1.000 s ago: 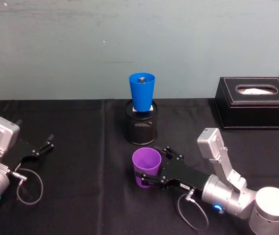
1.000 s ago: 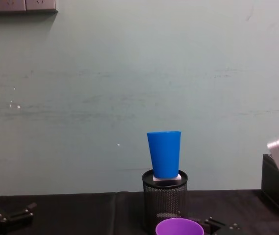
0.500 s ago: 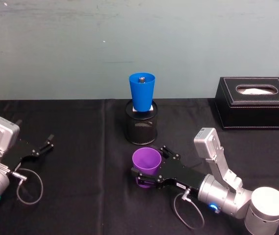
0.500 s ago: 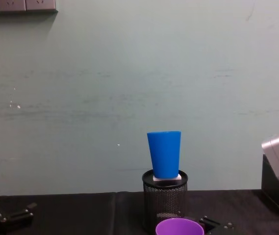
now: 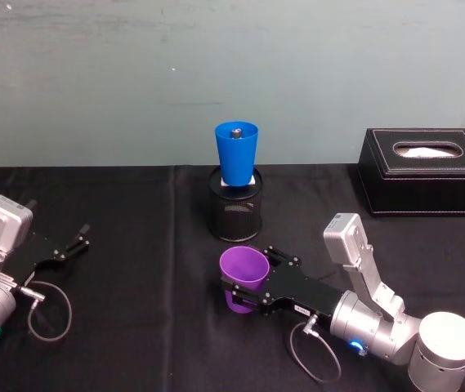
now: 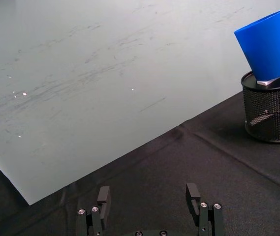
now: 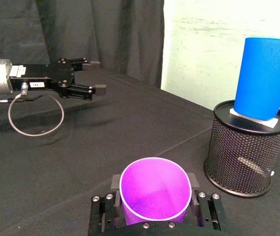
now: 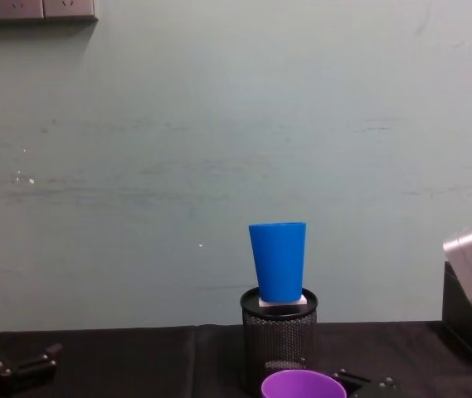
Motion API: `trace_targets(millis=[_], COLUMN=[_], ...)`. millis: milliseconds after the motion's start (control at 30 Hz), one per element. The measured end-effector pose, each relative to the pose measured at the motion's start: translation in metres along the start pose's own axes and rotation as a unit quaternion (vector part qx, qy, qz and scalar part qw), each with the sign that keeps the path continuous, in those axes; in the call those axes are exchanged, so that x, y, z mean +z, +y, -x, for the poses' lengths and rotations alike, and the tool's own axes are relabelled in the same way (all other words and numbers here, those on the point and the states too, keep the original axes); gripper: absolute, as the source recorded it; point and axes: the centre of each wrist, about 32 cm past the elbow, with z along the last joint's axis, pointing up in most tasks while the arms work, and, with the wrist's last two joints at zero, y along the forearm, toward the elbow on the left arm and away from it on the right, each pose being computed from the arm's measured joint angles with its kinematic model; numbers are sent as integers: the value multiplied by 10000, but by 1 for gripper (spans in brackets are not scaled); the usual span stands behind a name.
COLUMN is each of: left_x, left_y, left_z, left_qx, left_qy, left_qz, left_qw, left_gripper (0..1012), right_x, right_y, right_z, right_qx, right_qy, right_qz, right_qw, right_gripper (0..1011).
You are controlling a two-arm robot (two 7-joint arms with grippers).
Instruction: Pick up one cup with a gripper and tap it against the other cup.
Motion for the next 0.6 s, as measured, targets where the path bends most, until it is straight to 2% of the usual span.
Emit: trace_targets(millis=[300,367,400,467,567,600], left_x=[0,0,0,0,0,0], left_y=[0,0,0,0,0,0], left_z=[0,0,0,0,0,0], left_qx=[0,0,0,0,0,0], left_qy=[0,0,0,0,0,0], left_qz=[0,0,-1,0,0,0], left_qw=[10000,10000,10000,10000,10000,10000], left_gripper=[1000,1000,1000,1000,1000,1000], right_x=[29,128,128,275,401,493], right_y=[-10,-21,-21,-27,-37,-45], right_z=[-1,-10,-10,-16,-28,-40], right_qx=[18,67,67,133,206,258], right_qy=[-38,-126,-126,-175,-188,-197], right_qz=[25,58,58,81,74,55], right_qw=[10000,9999,9999,9997,9996,9995], right_gripper=[739,734,733,732,732,733])
